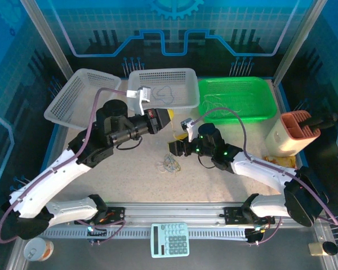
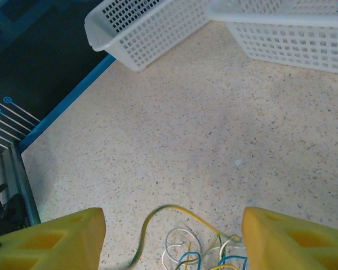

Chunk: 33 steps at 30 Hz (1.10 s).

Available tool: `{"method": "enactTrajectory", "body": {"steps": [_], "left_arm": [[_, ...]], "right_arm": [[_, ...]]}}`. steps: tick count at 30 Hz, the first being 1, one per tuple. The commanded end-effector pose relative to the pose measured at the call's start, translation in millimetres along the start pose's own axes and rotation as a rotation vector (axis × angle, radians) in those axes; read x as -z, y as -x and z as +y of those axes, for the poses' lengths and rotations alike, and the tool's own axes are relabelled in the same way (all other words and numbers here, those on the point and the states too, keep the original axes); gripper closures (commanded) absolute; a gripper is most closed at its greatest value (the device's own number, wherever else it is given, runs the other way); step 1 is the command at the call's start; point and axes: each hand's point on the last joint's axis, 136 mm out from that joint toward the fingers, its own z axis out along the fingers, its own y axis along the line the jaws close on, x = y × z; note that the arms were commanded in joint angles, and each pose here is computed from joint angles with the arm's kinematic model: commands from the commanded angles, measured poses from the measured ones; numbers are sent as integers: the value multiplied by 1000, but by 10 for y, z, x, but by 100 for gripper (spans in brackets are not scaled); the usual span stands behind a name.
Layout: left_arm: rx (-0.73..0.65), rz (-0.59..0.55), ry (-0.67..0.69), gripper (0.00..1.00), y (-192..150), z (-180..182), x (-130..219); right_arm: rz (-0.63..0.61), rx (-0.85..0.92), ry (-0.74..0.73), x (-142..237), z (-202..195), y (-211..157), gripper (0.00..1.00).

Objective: Untangle the cables

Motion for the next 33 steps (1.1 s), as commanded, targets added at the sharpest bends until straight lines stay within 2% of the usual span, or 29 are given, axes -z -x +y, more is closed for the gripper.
{"method": "enactTrajectory", "body": {"steps": [1, 10, 16, 19, 23, 25, 29, 33], "left_arm": [[-14, -52, -107, 100, 226, -349, 150], [-73, -69, -164, 100, 424, -649, 151], [-89, -76, -197, 100, 509, -793, 154], [-97, -84, -211, 100, 552, -858, 173], [-114, -95, -211, 100, 601, -902, 205], [-120, -101, -209, 100, 611, -905, 215], [-135, -120, -190, 100, 640, -876, 262], [-163, -159, -174, 100, 709, -881, 357]], "right_arm": [[-29, -23, -17, -22, -87, 40, 36], [-43, -62, -34, -107, -192, 38, 38], [-31, -93, -51, -159, -302, -54, 43], [-29, -108, -53, -176, -347, -85, 54], [-21, -119, -49, -187, -379, -118, 81], [-20, -122, -51, -188, -393, -123, 90], [-11, -125, -62, -175, -438, -160, 100], [-4, -141, -104, -130, -576, -202, 100]]}}
